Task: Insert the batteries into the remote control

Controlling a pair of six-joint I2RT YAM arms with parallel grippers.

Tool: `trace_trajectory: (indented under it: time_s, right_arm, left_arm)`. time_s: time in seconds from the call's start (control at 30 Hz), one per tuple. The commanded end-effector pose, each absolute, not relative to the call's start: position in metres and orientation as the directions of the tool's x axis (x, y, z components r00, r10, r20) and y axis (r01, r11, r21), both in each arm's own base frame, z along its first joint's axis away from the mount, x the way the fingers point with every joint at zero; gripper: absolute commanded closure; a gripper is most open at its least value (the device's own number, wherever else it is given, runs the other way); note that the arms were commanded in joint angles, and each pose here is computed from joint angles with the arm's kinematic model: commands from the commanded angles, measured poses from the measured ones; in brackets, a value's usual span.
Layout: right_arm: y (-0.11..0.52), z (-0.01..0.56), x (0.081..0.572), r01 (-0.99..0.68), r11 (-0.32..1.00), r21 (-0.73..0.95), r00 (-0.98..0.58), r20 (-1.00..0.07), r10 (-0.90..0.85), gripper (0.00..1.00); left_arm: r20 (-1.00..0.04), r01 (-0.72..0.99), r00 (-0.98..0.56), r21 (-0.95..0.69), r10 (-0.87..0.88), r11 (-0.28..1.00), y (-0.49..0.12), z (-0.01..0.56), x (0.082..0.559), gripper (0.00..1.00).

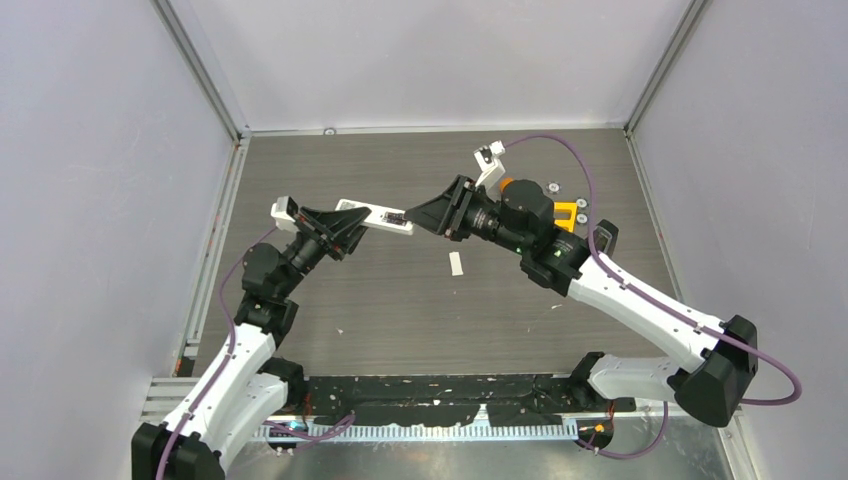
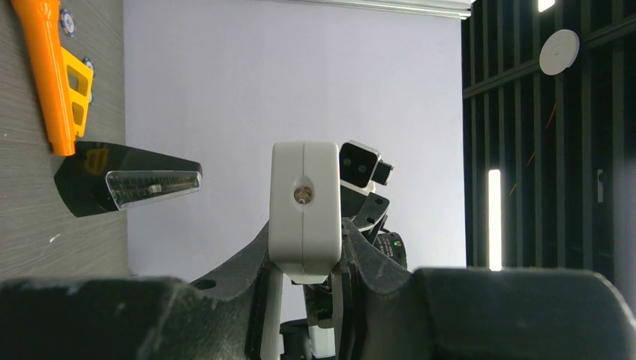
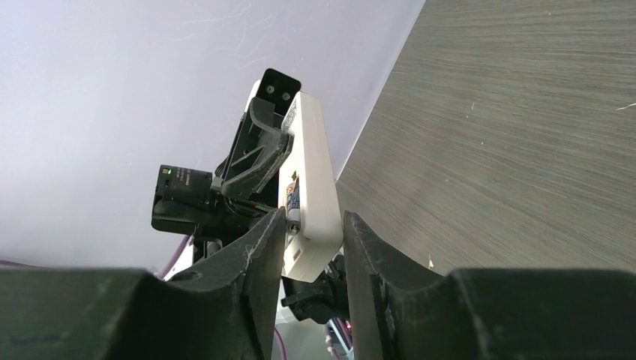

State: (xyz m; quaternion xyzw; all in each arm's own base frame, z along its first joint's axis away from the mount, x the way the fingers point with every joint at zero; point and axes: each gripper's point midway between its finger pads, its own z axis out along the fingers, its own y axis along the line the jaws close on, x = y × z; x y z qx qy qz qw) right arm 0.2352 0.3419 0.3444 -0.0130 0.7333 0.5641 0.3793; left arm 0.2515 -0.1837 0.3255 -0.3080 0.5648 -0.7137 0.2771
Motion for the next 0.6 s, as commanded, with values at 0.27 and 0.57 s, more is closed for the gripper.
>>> trace_trajectory:
  time_s: [0.27,0.57]
  right_arm:
    - [0.352,0.356,0.237,-0.48,0.324,0.815,-0.712,-0.578,0.399,0.64]
    - [0.343,0.343,0.245,-0.44,0.441,0.782,-0.703,-0.605,0.373,0.74]
  left_arm:
    - [0.061,0.158,-0.695,-0.959,-0.717,-0.235,-0.19,0.359,0.24,1.0]
    - [-0.077,0.299,-0.667,-0.939,-0.741,-0.172,-0.189,0.388,0.235,1.0]
